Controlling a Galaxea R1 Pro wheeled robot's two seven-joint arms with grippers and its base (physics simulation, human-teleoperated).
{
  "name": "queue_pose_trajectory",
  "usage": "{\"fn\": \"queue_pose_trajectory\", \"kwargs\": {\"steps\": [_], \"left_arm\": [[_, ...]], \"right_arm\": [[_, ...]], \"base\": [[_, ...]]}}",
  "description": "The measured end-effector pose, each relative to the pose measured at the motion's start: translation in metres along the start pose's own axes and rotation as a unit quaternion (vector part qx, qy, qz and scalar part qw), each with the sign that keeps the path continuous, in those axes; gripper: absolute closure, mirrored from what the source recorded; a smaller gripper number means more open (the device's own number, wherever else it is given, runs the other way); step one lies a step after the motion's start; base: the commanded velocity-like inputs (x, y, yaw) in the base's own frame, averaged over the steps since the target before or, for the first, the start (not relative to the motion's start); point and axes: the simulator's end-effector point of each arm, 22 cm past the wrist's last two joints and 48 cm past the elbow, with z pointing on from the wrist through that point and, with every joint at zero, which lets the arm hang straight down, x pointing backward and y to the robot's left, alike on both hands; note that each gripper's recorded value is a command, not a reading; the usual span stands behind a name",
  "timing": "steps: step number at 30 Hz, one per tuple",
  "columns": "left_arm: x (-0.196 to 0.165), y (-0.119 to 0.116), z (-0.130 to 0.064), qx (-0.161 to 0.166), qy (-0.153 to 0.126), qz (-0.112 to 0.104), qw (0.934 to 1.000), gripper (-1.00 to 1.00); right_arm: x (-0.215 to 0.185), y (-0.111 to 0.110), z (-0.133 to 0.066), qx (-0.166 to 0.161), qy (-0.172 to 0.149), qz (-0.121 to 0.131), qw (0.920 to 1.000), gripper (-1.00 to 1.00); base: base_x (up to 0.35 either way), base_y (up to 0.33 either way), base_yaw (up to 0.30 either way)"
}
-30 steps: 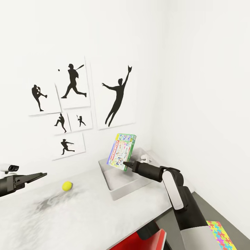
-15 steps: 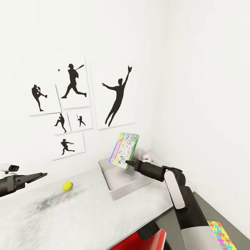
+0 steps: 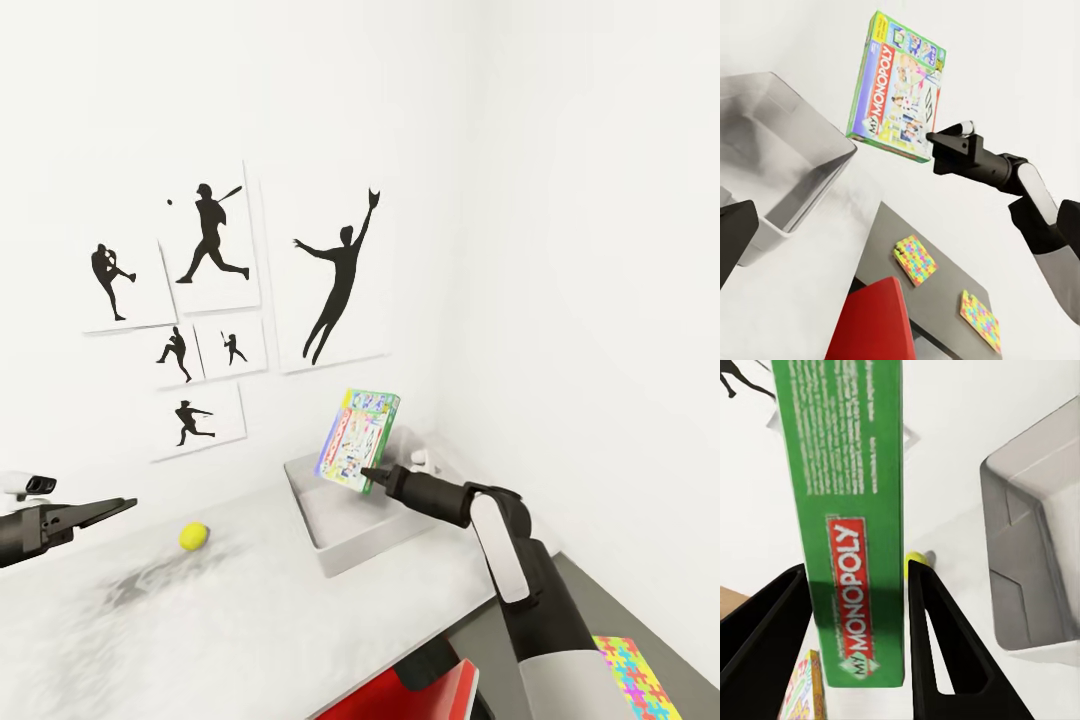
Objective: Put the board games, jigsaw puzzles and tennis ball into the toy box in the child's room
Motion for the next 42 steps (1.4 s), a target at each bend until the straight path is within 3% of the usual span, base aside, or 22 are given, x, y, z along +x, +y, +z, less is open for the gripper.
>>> {"fn": "queue_pose_trajectory", "kwargs": {"steps": [3, 7, 11, 15, 19, 21, 24, 32, 36, 42], "left_arm": [[0.0, 0.0, 0.0, 0.0, 0.0, 0.0, 1.0, -1.0], [0.0, 0.0, 0.001, 0.001, 0.001, 0.0, 1.0, -1.0], [0.001, 0.0, 0.001, 0.001, 0.001, -0.001, 1.0, -1.0], [0.001, 0.0, 0.002, 0.002, 0.001, -0.001, 1.0, -1.0], [0.001, 0.0, 0.002, 0.002, 0.0, -0.002, 1.0, -1.0], [0.001, 0.0, 0.002, 0.002, 0.0, -0.001, 1.0, -1.0], [0.001, 0.0, 0.002, 0.002, 0.0, -0.001, 1.0, -1.0], [0.001, 0.0, 0.002, 0.003, 0.0, -0.002, 1.0, -1.0], [0.001, 0.0, 0.002, 0.002, 0.0, -0.001, 1.0, -1.0], [0.001, -0.001, 0.002, 0.003, 0.0, -0.002, 1.0, -1.0]], "right_arm": [[0.005, -0.008, 0.002, 0.008, 0.005, 0.006, 0.9999, 1.0], [0.01, -0.032, 0.003, 0.022, 0.011, 0.045, 0.9987, 1.0], [-0.018, -0.033, 0.005, 0.001, -0.008, 0.087, 0.9962, 1.0], [-0.04, -0.046, 0.023, 0.008, 0.001, 0.133, 0.991, 1.0], [-0.048, -0.063, 0.046, 0.047, 0.036, 0.169, 0.9838, 1.0], [-0.057, -0.066, 0.049, 0.05, 0.035, 0.186, 0.9808, 1.0], [-0.074, -0.071, 0.049, 0.057, 0.016, 0.202, 0.9775, 1.0], [-0.08, -0.127, 0.035, 0.165, -0.009, 0.243, 0.956, 1.0], [-0.08, -0.134, 0.034, 0.179, -0.018, 0.255, 0.9499, 1.0], [-0.08, -0.138, 0.032, 0.186, -0.021, 0.258, 0.9478, 1.0]], "base": [[0.0, 0.0, 0.0], [0.0, 0.0, 0.0], [0.0, 0.0, 0.0], [0.0, 0.0, 0.0], [0.0, 0.0, 0.0], [0.0, 0.0, 0.0], [0.0, 0.0, 0.0], [0.0, 0.0, 0.0], [0.0, 0.0, 0.0], [0.0, 0.0, 0.0]]}}
